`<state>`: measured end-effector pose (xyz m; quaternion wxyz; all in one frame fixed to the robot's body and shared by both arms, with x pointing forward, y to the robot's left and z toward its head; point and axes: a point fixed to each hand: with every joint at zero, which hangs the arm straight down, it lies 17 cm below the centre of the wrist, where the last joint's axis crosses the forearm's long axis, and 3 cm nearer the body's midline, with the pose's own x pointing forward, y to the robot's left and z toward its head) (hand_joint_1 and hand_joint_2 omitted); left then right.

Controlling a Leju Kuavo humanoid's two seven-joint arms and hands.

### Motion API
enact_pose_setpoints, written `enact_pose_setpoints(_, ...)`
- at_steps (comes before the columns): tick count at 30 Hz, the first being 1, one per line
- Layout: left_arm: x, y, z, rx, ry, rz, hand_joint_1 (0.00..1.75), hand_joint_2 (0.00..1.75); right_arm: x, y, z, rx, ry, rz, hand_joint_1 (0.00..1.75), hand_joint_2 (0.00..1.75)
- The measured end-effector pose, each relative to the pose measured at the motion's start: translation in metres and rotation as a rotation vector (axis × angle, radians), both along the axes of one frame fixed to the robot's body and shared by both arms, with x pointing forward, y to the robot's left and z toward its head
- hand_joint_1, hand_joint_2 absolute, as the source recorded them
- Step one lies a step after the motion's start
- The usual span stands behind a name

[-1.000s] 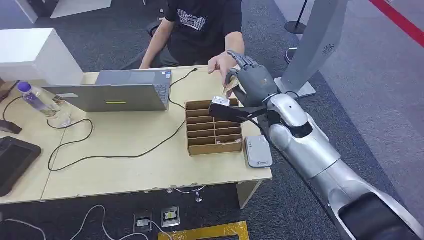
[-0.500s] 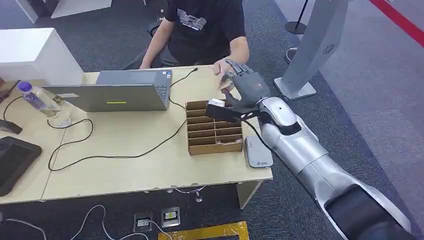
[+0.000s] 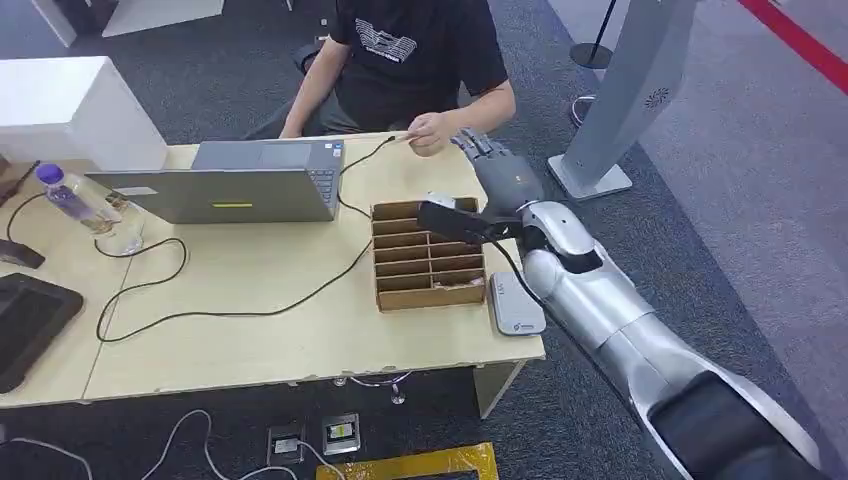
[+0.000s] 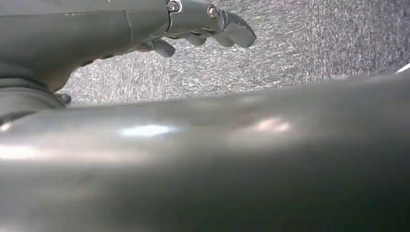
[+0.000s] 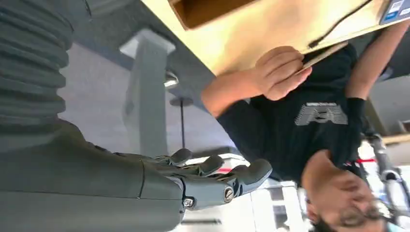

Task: Pass the card to the sensor for recognition and then transmit it.

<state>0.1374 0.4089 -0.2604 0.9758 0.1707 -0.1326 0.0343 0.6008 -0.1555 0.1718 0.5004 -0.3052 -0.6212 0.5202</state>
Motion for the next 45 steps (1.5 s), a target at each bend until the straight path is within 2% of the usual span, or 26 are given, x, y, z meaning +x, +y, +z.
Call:
enact_pose_setpoints(5, -0.012, 0.000, -0.003, 0.001, 0.015, 0.011, 0.00, 0.00, -0.012, -0.022, -0.011, 0.051, 0.033, -0.069, 0.00, 1.75)
enact_pose_setpoints(10, -0.023, 0.003, -0.004, 0.009, 0.040, 0.035, 0.00, 0.00, -0.033, -0.063, -0.027, 0.078, 0.076, -0.158, 0.00, 1.75)
enact_pose_setpoints(17, -0.027, 0.007, -0.004, 0.026, 0.052, 0.061, 0.00, 0.00, -0.078, -0.112, -0.040, 0.030, 0.020, -0.251, 0.00, 1.75)
enact_pose_setpoints(22, -0.027, 0.008, -0.004, 0.031, 0.052, 0.063, 0.00, 0.00, -0.113, -0.110, -0.052, -0.003, -0.001, -0.238, 0.00, 1.75)
enact_pose_setpoints(27, -0.025, 0.007, -0.004, 0.032, 0.050, 0.052, 0.00, 0.00, -0.130, -0.104, -0.052, -0.037, -0.057, -0.224, 0.00, 1.75)
enact_pose_setpoints(33, -0.024, 0.005, -0.004, 0.031, 0.047, 0.046, 0.00, 0.00, -0.149, -0.097, -0.071, -0.054, -0.064, -0.221, 0.00, 1.75)
enact_pose_setpoints(45, -0.018, -0.001, -0.004, 0.025, 0.038, 0.031, 0.00, 0.00, -0.158, -0.048, -0.084, -0.066, -0.096, -0.134, 0.00, 1.75)
